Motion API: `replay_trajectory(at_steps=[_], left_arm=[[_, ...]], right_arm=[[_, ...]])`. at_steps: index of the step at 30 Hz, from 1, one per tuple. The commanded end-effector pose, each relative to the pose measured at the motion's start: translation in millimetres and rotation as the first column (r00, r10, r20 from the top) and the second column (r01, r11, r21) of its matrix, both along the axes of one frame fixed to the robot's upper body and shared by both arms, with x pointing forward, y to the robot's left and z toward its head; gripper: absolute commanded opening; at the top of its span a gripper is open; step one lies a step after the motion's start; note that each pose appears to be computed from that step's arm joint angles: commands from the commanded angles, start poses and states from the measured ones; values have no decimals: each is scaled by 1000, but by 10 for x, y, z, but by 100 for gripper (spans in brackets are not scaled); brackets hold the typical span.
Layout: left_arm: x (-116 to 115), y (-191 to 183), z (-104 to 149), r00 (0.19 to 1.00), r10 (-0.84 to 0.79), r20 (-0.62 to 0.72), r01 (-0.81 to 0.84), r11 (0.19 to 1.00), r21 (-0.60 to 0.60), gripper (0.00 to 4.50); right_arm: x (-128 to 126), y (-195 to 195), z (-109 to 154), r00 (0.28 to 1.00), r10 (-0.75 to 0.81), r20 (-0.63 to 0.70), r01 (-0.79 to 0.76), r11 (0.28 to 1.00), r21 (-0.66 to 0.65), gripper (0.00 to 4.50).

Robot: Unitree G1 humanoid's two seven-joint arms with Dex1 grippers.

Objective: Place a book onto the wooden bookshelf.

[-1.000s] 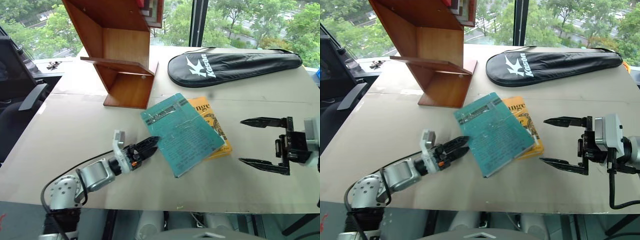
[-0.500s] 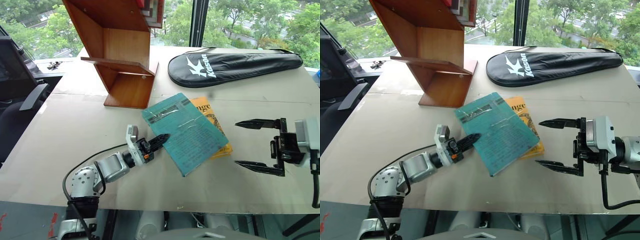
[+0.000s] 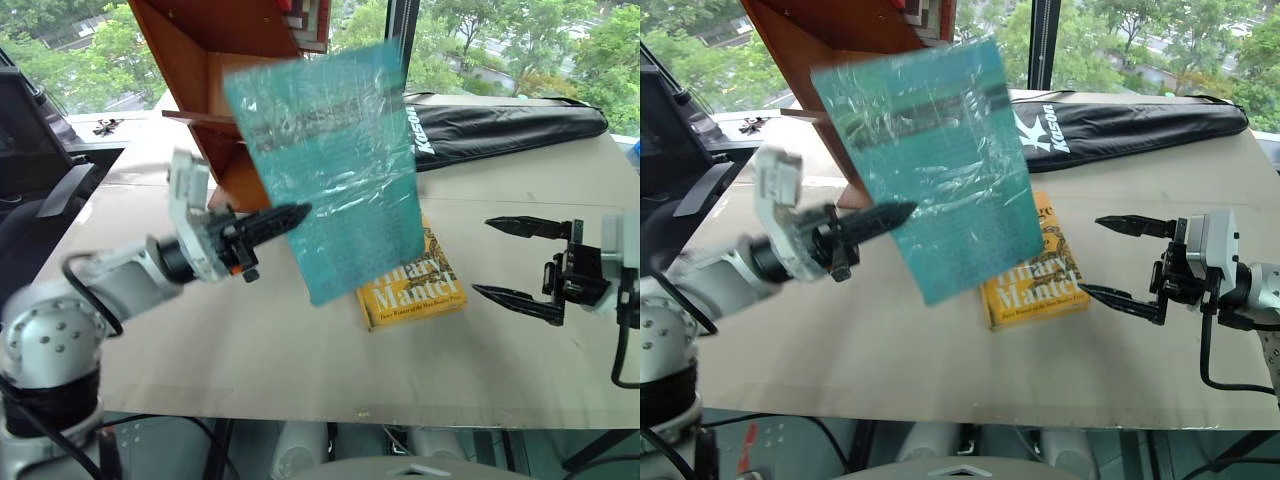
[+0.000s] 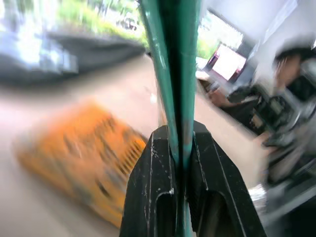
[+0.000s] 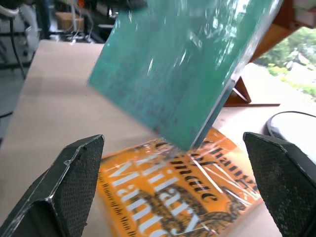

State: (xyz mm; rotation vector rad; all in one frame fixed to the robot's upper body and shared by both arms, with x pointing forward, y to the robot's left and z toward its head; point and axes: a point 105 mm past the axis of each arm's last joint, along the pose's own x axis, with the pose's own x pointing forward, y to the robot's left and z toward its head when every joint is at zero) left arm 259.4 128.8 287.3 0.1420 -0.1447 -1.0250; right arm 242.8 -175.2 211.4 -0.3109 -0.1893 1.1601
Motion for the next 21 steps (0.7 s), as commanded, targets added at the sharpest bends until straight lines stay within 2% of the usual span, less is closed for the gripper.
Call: replay_trajectory(at_steps=[1,3,4,7,8,11,14,16,21], left_arm=[[10,-93,458,886,-41,461,-109,949,295,5],[127,-46,626,771,-70,633,-289,848,444,5],[207,12,729,720,-59,692,-387,793,470,5],[353,138,1000,687,-3,727,-501,723,476,5],[351,154,1046,685,-14,728,-513,701,496,5],[415,406,1031,703,-21,711,-606,505,615,5],[561,845,1013,718,118,686,-682,319,658,5],[640,1056,914,737,149,659,-675,199,710,5],[833,1016,790,783,71,618,-622,94,778,5]], right_arm=[[81,-22,148,997,-15,76,14,1000,12,450],[142,-43,215,994,-28,106,26,1000,17,450],[168,-56,244,992,-36,118,33,999,24,450],[233,-92,257,989,-53,135,49,998,33,450],[254,-103,239,989,-56,134,53,998,31,450],[305,-92,213,989,-53,138,48,998,41,450],[346,-57,246,985,-44,164,36,998,52,450],[369,-54,294,981,-43,190,31,997,67,450],[350,-69,578,961,-49,273,2,986,170,450]])
